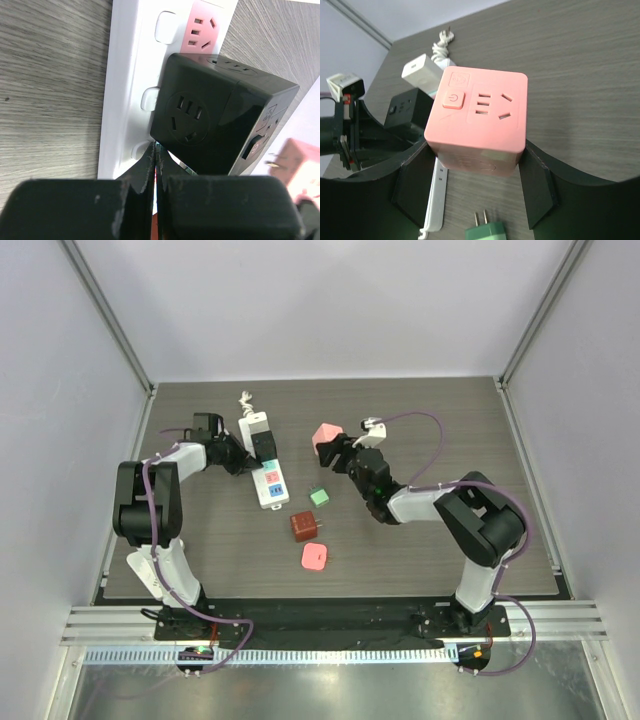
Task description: Pull the plug off the socket
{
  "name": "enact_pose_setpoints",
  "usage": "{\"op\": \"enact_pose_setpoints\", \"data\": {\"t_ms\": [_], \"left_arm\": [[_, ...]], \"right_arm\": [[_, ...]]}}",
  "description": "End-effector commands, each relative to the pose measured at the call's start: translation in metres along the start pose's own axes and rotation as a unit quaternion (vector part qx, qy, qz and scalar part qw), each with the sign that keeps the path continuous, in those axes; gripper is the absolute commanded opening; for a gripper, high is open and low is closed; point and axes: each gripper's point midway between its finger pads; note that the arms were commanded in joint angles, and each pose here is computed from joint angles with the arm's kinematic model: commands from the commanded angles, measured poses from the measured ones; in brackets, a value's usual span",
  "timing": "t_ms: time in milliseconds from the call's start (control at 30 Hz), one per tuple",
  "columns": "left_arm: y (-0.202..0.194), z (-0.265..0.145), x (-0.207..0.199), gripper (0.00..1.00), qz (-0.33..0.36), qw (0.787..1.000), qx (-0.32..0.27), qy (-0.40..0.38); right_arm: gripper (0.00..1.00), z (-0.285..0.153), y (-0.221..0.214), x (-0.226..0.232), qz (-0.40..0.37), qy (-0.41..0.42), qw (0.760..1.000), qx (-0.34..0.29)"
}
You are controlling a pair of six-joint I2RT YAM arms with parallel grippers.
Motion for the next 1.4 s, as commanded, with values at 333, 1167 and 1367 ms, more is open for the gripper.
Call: {"op": "enact_pose_setpoints", "data": {"t_ms": [333,1167,1367], "left_arm": [[-0.010,0.004,0.038,0.00,-0.009,0.998,0.005,0.066],[-0.011,0.006,0.039,0.00,-0.013,0.998,0.008,0.065],[-0.011,0.006,0.039,0.00,-0.014,0.998,0.009,0.064]], "right_arm": [[0.01,0.001,-0.013,0.015,0.122,0.009,0.992,-0.009],[0.69,0.015,-0.062,0.010,0.131,-0.020,0.990,0.048],[0.76,0.021,-0.063,0.013,0.122,-0.017,0.991,0.057]]}}
Point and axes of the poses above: each gripper's point midway between its finger pads, its own z axis out along the fingers, its own x axis along the line the jaws close on, y = z × x, and after that the axes turned 12 degrees about -z, right-handed
